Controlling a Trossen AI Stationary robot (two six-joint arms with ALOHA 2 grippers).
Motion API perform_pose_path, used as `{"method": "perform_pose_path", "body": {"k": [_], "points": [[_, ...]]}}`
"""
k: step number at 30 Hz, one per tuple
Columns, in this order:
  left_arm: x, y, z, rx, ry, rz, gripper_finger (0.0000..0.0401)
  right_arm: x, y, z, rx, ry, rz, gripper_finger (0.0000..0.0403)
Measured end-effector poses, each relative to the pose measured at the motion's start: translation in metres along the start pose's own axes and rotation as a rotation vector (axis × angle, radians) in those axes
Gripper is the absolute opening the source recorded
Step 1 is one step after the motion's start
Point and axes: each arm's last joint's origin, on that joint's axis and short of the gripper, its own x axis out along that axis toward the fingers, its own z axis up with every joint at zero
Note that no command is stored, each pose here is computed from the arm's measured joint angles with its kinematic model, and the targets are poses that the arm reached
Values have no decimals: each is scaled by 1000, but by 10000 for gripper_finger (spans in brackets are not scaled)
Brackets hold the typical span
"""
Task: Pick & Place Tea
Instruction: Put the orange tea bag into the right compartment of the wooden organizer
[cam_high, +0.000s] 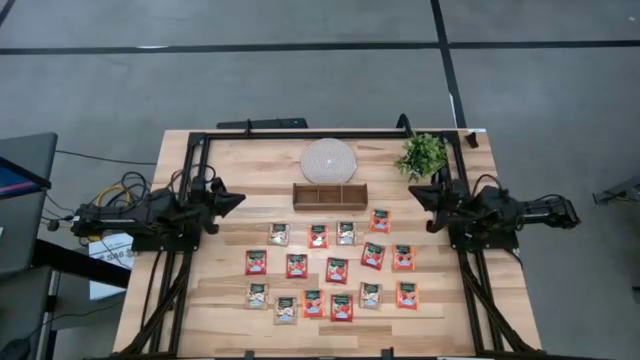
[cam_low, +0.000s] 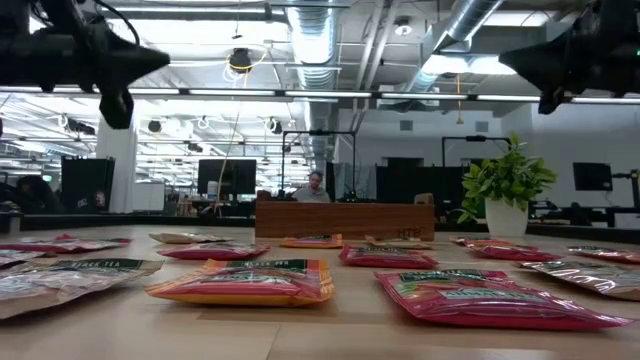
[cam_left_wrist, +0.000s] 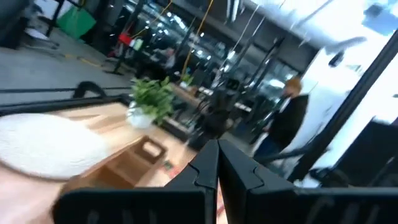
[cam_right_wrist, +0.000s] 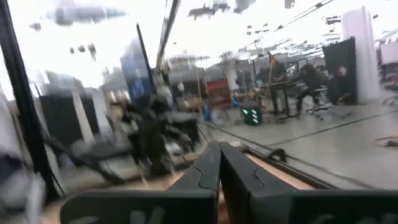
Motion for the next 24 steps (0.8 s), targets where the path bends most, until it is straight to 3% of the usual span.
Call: {"method": "perform_pose_path", "body": {"k": [6, 16, 20, 24], "points": [[0, -2, 2, 36, -11, -24, 0, -1, 1, 16, 177, -162, 25, 0], [0, -3, 1, 26, 20, -68, 0, -1, 2, 32, 185, -221, -2, 0], [1, -1, -3, 18, 60, -48, 0, 5, 3, 38, 172, -78, -61, 0], [3, 0, -6, 21, 86, -33, 0, 14, 6, 49, 191, 163, -144, 0]]}}
